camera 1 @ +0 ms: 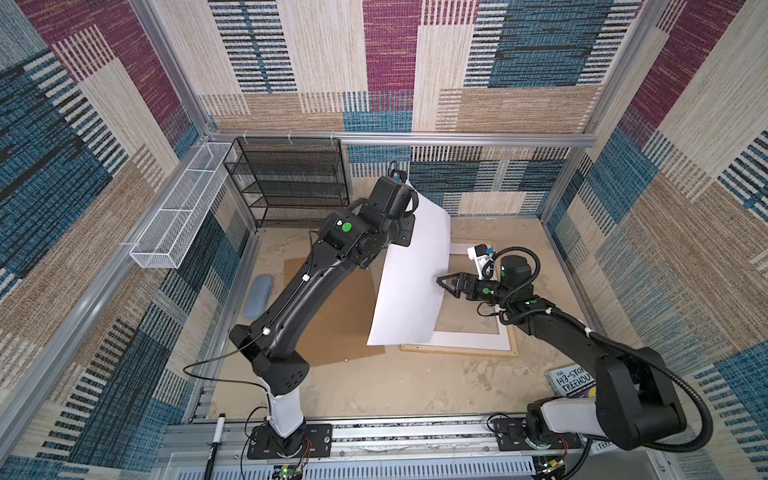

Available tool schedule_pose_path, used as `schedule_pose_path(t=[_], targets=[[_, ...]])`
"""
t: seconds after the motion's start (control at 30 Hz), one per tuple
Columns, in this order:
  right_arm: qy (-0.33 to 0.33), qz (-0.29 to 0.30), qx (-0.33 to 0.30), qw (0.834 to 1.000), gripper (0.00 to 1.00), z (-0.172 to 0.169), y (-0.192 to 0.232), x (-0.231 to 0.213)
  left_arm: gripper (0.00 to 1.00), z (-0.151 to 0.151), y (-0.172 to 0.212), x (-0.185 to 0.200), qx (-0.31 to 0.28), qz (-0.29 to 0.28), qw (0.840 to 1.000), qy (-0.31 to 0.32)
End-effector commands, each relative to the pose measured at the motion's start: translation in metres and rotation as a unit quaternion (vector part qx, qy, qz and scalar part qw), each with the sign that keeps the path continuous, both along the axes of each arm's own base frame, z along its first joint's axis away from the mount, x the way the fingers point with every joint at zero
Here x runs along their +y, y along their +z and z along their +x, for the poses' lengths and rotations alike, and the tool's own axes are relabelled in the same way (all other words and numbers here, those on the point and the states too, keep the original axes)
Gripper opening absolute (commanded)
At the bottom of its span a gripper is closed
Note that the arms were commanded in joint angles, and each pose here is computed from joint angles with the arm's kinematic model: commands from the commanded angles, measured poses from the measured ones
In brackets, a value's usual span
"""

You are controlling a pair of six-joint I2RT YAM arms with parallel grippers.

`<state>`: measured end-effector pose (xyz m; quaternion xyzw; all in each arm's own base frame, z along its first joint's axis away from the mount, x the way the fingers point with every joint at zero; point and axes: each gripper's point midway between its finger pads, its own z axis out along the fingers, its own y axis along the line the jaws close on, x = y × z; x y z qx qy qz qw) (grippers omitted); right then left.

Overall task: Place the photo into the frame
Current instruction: 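Swing the photo print over the frame with left gripper while right approaches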

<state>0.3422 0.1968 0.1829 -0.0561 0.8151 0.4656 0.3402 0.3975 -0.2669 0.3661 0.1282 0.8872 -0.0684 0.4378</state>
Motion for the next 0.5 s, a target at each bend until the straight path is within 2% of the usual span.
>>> schedule_pose_path(t=[0.0,0.17,0.47], targets=[[0.000,0.004,-0.006,1.000,1.00,0.008,0.003,0.002,0.00,0.035,-0.039,0.009,0.040,-0.034,0.998,0.017],[-0.019,-0.030,0.025,0.999,1.00,0.018,-0.017,-0.005,0.00,0.078,-0.098,0.035,0.068,-0.035,0.996,0.038],[-0.029,-0.067,0.085,0.994,1.00,0.033,-0.065,-0.007,0.00,0.097,-0.159,0.064,0.083,0.021,0.996,0.025]])
